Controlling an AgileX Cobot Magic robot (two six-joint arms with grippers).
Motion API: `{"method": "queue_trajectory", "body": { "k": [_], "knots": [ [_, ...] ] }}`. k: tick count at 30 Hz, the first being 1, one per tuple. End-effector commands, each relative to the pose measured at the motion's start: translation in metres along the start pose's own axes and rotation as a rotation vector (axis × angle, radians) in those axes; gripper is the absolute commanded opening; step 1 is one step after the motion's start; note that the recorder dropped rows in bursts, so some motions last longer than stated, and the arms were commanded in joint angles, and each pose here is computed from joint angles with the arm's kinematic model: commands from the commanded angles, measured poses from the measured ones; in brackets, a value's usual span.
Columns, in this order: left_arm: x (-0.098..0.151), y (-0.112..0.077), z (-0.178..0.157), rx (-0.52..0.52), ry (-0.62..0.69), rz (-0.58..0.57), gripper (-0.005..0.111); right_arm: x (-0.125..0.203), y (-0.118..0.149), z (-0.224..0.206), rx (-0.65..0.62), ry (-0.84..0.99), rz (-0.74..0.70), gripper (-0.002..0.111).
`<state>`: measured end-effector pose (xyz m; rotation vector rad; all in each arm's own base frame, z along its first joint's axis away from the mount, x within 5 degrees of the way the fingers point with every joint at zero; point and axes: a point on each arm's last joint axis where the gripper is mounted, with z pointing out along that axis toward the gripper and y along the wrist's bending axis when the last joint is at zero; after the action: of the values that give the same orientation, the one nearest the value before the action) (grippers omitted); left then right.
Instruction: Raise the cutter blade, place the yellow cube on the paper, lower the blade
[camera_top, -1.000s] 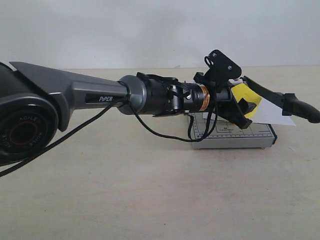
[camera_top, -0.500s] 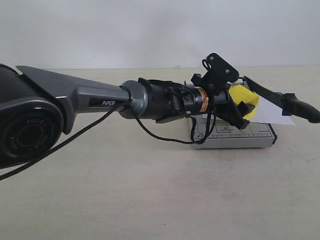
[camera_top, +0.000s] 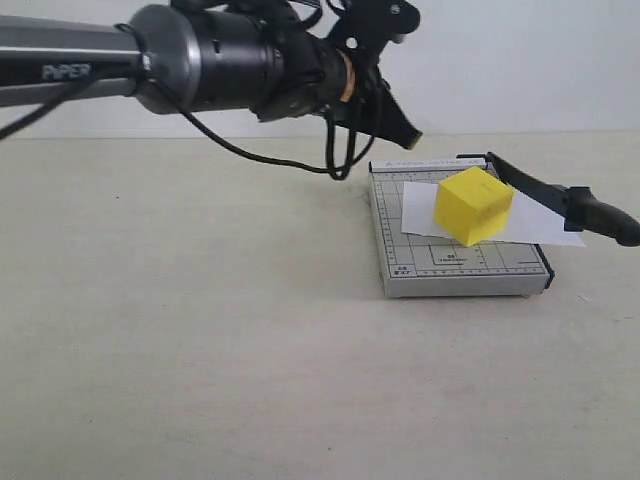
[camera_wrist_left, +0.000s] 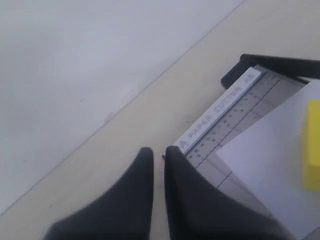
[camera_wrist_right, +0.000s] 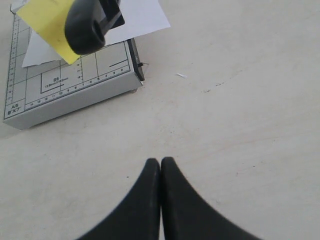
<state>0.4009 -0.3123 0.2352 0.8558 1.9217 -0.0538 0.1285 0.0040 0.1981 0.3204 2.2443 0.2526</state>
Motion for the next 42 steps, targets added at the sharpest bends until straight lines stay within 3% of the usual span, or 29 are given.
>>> {"method": "queue_trajectory", "body": {
  "k": [1, 5, 11, 14, 19, 21, 23, 24, 27, 28, 35, 38, 42],
  "knots": [
    [0.0, 0.03, -0.026, 0.021, -0.081, -0.112, 0.004, -0.002, 0.0, 0.0, 0.003, -0.018, -0.004, 0.0],
    [0.014, 0.054, -0.056, 0.066, -0.195, -0.253, 0.004, -0.002, 0.0, 0.0, 0.003, -0.021, -0.004, 0.0],
    [0.078, 0.081, -0.094, 0.057, -0.217, -0.219, 0.004, -0.002, 0.0, 0.0, 0.003, -0.021, -0.004, 0.0],
    [0.126, 0.132, -0.102, -0.098, -0.126, -0.283, 0.004, -0.002, 0.0, 0.0, 0.003, -0.021, -0.004, 0.0],
    [0.204, 0.247, -0.15, -0.492, -0.063, -0.711, 0.004, -0.002, 0.0, 0.0, 0.003, -0.021, -0.004, 0.0],
    [0.231, 0.276, -0.179, -0.603, 0.005, -0.768, 0.004, -0.002, 0.0, 0.0, 0.003, -0.021, -0.004, 0.0],
    [0.253, 0.293, -0.212, -0.684, 0.096, -0.717, 0.004, -0.002, 0.0, 0.0, 0.003, -0.021, -0.002, 0.0],
    [0.261, 0.295, -0.228, -0.708, 0.137, -0.652, 0.004, -0.002, 0.0, 0.0, 0.003, -0.021, -0.002, 0.0],
    [0.277, 0.292, -0.27, -0.835, -0.061, -0.895, 0.004, -0.002, 0.0, 0.0, 0.001, -0.021, 0.005, 0.0],
    [0.277, 0.288, -0.278, -0.846, -0.106, -0.915, 0.004, -0.002, 0.0, 0.0, 0.001, -0.021, 0.007, 0.0],
    [0.246, 0.243, -0.326, -0.857, -0.316, -0.792, 0.004, -0.002, 0.0, 0.0, 0.001, -0.021, 0.007, 0.0],
    [0.221, 0.224, -0.333, -0.754, -0.319, -0.648, 0.004, -0.002, 0.0, 0.0, 0.001, -0.021, 0.007, 0.0],
    [0.202, 0.197, -0.325, -0.546, -0.288, -0.664, 0.004, -0.002, 0.0, 0.0, 0.001, -0.023, 0.007, 0.0]
  ]
}}
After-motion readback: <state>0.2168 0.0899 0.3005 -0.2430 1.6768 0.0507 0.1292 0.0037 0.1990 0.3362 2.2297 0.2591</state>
